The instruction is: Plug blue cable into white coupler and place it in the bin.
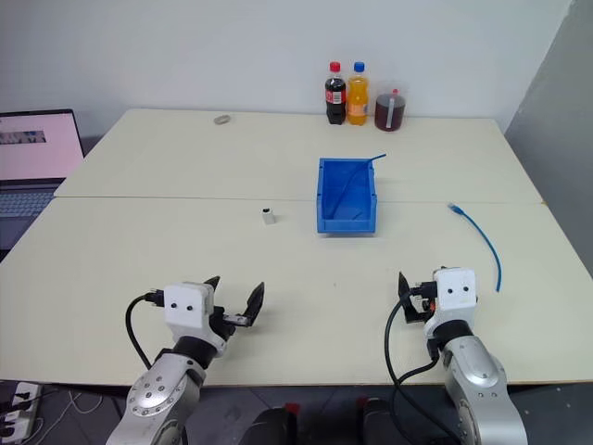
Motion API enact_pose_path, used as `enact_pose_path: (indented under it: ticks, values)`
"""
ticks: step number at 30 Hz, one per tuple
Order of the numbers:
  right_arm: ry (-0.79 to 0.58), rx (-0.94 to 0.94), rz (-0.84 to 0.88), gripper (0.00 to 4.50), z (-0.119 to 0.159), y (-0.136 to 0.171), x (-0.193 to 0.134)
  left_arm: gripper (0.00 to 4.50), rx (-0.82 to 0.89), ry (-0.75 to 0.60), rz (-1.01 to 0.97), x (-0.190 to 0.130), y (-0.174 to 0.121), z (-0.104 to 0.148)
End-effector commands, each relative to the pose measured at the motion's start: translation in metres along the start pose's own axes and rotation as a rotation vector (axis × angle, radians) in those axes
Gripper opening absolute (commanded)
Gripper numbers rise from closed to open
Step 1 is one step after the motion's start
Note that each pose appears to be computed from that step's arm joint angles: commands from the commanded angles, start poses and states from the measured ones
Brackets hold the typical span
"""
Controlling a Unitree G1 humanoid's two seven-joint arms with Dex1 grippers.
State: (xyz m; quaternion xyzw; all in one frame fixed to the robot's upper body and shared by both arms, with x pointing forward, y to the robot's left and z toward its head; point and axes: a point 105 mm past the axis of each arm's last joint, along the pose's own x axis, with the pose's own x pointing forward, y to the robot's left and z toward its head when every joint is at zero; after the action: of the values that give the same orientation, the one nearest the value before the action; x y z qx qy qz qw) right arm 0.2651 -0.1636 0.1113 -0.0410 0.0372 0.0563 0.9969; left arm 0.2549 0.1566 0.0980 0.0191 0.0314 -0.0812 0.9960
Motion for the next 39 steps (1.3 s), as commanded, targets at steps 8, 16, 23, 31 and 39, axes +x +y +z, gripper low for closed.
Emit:
enact_pose_path:
  ticks: [8, 16, 23, 31, 39]
  values:
    - [-0.064, 0.000, -0.003, 4.44, 0.014, 0.000, 0.000, 4.50, 0.012, -0.049, -0.034, 0.000, -0.006, 0.012]
    - [-0.041, 0.002, -0.011, 4.44, 0.012, -0.003, 0.004, 4.50, 0.034, -0.045, -0.101, 0.007, -0.019, 0.012]
    - [-0.029, 0.052, -0.066, 4.44, 0.011, -0.014, 0.008, 4.50, 0.087, -0.069, -0.182, 0.014, -0.027, 0.019]
    - [-0.033, 0.082, -0.144, 4.44, 0.020, -0.042, 0.019, 4.50, 0.081, -0.096, -0.343, 0.034, -0.044, 0.037]
    - [0.134, 0.073, -0.127, 4.44, 0.003, -0.076, 0.026, 4.50, -0.006, -0.003, -0.524, 0.047, -0.079, 0.037]
